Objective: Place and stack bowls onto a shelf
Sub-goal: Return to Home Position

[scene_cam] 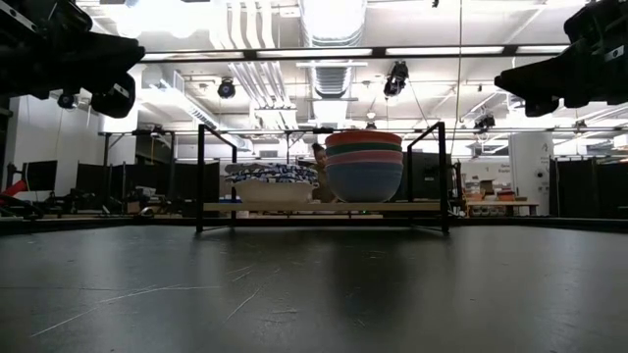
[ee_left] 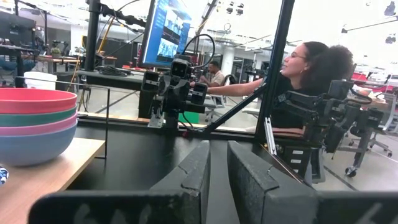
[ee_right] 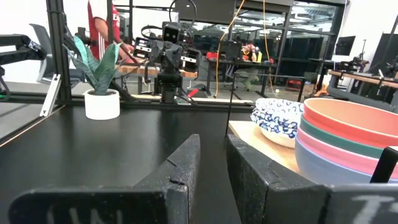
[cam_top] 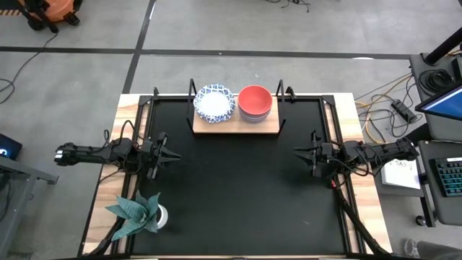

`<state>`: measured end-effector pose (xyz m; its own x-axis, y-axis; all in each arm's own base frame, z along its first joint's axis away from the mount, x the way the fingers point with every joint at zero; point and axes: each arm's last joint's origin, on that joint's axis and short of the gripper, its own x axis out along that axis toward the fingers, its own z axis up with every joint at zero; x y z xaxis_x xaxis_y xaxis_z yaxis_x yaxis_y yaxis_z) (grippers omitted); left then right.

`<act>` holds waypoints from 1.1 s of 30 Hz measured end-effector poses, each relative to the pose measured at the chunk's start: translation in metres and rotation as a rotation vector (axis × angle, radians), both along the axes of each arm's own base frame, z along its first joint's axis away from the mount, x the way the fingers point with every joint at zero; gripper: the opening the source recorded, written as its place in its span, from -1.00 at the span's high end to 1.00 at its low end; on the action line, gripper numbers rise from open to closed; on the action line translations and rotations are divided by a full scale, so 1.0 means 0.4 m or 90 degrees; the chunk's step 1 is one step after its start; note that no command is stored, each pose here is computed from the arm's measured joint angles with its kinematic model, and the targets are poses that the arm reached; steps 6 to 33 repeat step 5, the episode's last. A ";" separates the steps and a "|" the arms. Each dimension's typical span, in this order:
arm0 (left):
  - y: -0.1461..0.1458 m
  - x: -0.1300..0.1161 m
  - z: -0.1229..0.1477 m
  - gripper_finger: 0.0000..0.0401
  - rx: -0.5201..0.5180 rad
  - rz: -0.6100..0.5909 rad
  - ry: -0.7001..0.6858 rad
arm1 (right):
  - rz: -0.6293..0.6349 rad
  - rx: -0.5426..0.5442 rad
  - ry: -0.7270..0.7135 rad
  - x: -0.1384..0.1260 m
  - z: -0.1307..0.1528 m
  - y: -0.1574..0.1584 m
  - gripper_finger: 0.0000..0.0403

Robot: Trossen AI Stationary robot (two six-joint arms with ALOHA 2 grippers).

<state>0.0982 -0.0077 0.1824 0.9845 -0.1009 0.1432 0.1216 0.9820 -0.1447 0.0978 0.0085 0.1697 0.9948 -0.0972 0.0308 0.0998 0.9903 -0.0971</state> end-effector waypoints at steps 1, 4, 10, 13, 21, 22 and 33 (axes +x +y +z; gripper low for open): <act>0.000 0.000 0.000 0.81 0.000 0.000 0.000 | 0.000 0.000 0.000 0.000 0.000 0.000 0.66; 0.000 0.000 0.000 0.81 0.000 0.000 0.000 | 0.000 0.000 0.000 0.000 0.000 0.000 0.66; 0.000 0.000 0.000 0.81 0.000 0.000 0.000 | 0.000 0.000 0.000 0.000 0.000 0.000 0.66; 0.000 0.000 0.000 0.81 0.000 0.000 0.000 | 0.000 0.000 0.000 0.000 0.000 0.000 0.66; 0.000 0.000 0.000 0.81 0.000 0.000 0.000 | 0.000 0.000 0.000 0.000 0.000 0.000 0.66; 0.000 0.000 0.000 0.81 0.000 0.000 0.000 | 0.000 0.000 0.000 0.000 0.000 0.000 0.66; 0.000 0.000 0.000 0.81 0.000 0.000 0.000 | 0.000 0.000 0.000 0.000 0.000 0.000 0.66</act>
